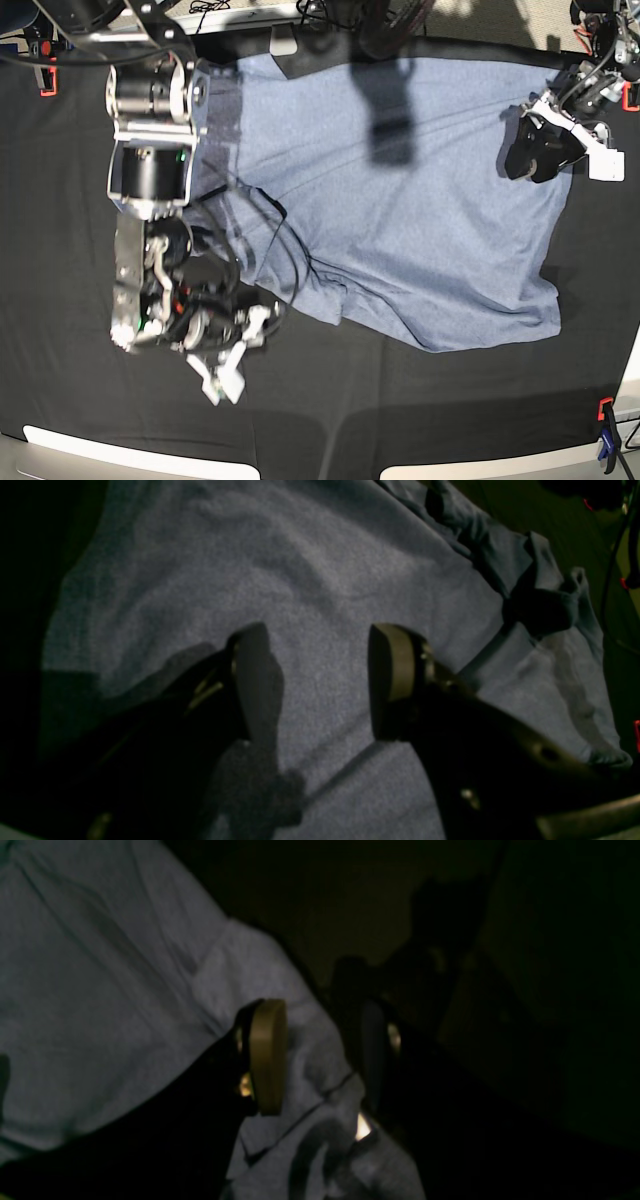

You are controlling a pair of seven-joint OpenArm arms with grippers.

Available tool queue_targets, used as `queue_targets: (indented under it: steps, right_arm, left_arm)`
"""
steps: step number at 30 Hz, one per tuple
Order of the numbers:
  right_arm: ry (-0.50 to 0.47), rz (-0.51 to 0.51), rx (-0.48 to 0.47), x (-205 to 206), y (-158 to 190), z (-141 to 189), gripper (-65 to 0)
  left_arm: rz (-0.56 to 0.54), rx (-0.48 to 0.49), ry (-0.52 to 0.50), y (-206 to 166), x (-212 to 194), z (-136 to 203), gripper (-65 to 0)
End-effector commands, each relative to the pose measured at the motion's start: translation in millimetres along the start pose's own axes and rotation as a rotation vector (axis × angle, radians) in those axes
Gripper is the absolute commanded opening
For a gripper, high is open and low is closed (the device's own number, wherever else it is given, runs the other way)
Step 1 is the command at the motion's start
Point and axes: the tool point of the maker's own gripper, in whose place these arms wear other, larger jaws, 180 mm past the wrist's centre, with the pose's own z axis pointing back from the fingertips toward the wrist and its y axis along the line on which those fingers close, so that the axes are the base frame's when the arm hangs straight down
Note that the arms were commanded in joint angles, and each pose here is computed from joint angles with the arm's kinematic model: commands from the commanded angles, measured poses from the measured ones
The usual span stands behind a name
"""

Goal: Layout the t-shirt on the table in an organized manner, then fold the t-shirt properly
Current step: 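Pull the held shirt edge back outward with the right gripper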

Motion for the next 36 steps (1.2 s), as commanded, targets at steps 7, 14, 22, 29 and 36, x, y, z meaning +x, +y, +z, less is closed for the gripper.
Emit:
queue_targets:
  steps: [7, 14, 22, 29, 36]
  right_arm:
    - [-0.036, -0.007, 0.019, -2, 5, -1, -40.8]
    - [0.027, -0.012, 0.001, -25, 2, -5, -40.8]
    - [-0.036, -0.029, -0.038, -9, -14, 3, -40.8]
    - [0.015, -0.073, -0.047, -23, -21, 5, -40.8]
    - [0.011, -0.181, -0.057, -37, -29, 6, -40.8]
  left_arm:
    - [-0.017, -0.016, -0.046, -2, 14, 2, -36.0]
    - [-0.016, -0.016, -0.046, -3, 14, 2, -36.0]
    - [-0.016, -0.016, -0.046, -2, 14, 2, -36.0]
    - [-0.017, -0.016, -0.046, -2, 14, 2, -36.0]
    - [-0.016, -0.016, -0.046, -3, 14, 2, -36.0]
